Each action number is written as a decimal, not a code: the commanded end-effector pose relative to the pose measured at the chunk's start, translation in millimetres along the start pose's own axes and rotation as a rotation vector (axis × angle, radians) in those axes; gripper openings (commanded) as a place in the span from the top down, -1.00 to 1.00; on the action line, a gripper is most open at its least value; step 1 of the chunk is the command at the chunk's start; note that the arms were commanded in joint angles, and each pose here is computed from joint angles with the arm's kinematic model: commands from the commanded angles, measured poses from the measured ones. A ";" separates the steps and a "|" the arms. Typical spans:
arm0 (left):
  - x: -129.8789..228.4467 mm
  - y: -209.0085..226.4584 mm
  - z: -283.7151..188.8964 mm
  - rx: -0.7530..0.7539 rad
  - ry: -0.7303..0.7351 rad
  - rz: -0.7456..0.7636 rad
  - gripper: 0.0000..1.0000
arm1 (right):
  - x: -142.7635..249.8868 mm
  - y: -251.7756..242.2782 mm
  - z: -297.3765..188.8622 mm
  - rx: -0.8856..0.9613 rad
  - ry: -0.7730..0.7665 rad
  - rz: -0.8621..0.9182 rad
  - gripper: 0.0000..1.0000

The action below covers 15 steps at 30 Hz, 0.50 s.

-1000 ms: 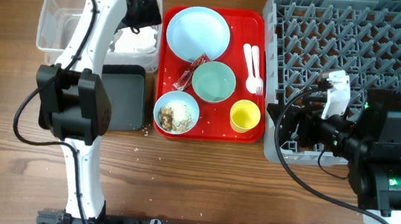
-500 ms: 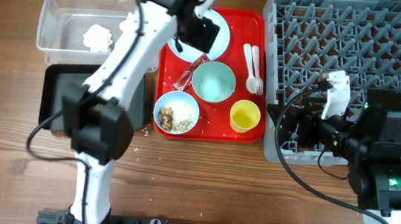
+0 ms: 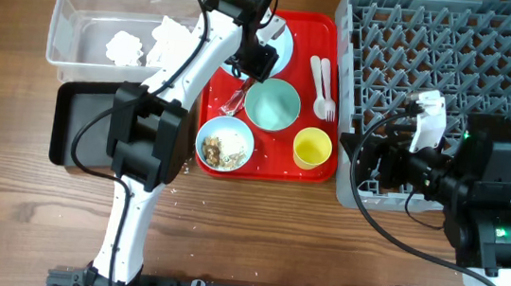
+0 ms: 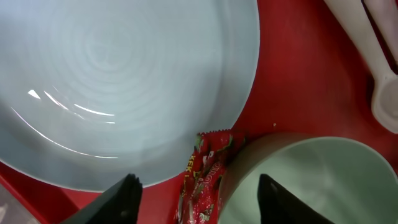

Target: Sort waste into correct bins and load items into the dishwasher rack

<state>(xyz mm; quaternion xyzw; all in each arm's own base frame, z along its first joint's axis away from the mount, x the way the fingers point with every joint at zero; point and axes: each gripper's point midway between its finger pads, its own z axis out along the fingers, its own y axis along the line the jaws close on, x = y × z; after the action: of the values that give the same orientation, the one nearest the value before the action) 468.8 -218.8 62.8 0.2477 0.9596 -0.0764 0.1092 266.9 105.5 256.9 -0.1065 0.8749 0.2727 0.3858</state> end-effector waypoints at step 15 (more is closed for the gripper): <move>6.6 -0.1 31.5 0.028 0.043 -0.029 0.02 | -2.8 4.8 -2.8 -0.012 0.000 0.003 -1.00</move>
<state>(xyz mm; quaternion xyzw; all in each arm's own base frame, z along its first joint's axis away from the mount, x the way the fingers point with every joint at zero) 468.9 -220.8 31.2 0.2472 0.9619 -0.0783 0.0869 264.8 105.4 254.4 -0.1047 0.8779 0.2731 0.3792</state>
